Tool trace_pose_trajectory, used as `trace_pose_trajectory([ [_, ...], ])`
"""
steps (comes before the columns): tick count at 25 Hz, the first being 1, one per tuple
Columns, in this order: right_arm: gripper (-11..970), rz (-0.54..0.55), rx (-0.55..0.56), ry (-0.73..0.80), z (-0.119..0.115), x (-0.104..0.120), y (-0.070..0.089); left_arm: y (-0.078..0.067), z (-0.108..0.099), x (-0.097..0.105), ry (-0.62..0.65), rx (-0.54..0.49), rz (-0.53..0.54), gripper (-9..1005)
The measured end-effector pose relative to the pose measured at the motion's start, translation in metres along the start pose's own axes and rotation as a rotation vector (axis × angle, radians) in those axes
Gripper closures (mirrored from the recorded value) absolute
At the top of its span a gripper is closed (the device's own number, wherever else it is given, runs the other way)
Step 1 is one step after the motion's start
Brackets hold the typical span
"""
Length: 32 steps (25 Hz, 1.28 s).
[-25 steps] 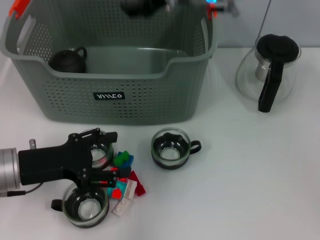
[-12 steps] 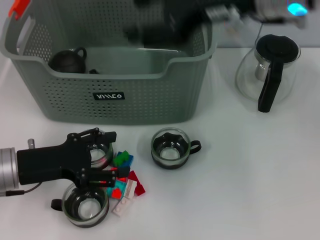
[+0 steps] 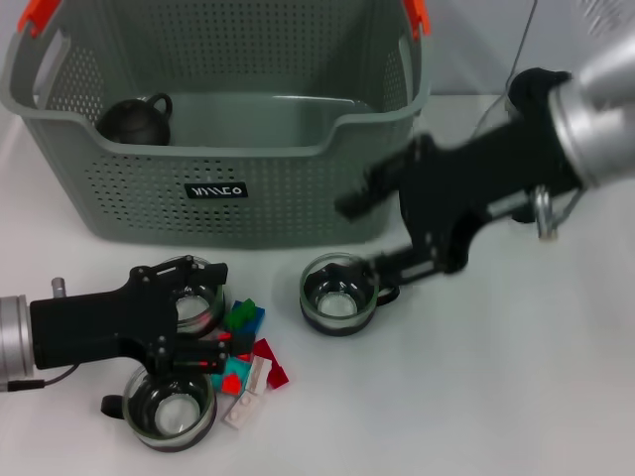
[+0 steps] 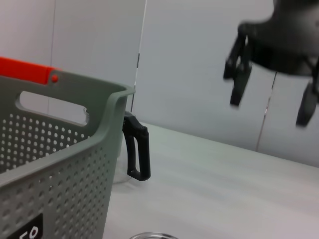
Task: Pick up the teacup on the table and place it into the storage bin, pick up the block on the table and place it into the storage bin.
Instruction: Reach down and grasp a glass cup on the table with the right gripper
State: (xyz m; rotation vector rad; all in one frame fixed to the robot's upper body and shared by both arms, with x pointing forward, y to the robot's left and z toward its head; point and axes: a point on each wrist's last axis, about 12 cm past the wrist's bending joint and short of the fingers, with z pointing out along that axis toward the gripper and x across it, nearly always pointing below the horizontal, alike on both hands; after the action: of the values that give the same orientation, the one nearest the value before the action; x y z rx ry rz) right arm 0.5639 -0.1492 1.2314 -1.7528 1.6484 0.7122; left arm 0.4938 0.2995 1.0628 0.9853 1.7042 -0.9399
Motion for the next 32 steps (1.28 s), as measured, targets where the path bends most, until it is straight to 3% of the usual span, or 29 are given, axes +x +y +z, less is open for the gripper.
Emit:
trace_pose_trajectory([
  [8, 327, 0.023, 0.005, 0.203, 0.039, 0.02, -0.003, 0.0, -0.001, 0.002, -0.004, -0.014, -0.006, 46],
  [24, 335, -0.036, 0.049, 0.41, 0.111, 0.03, -0.011, 0.0, -0.001, 0.002, -0.005, -0.016, -0.01, 47],
  [32, 337, -0.053, 0.066, 0.468, 0.134, 0.04, -0.012, 0.0, 0.0, 0.002, -0.005, -0.016, -0.01, 47],
])
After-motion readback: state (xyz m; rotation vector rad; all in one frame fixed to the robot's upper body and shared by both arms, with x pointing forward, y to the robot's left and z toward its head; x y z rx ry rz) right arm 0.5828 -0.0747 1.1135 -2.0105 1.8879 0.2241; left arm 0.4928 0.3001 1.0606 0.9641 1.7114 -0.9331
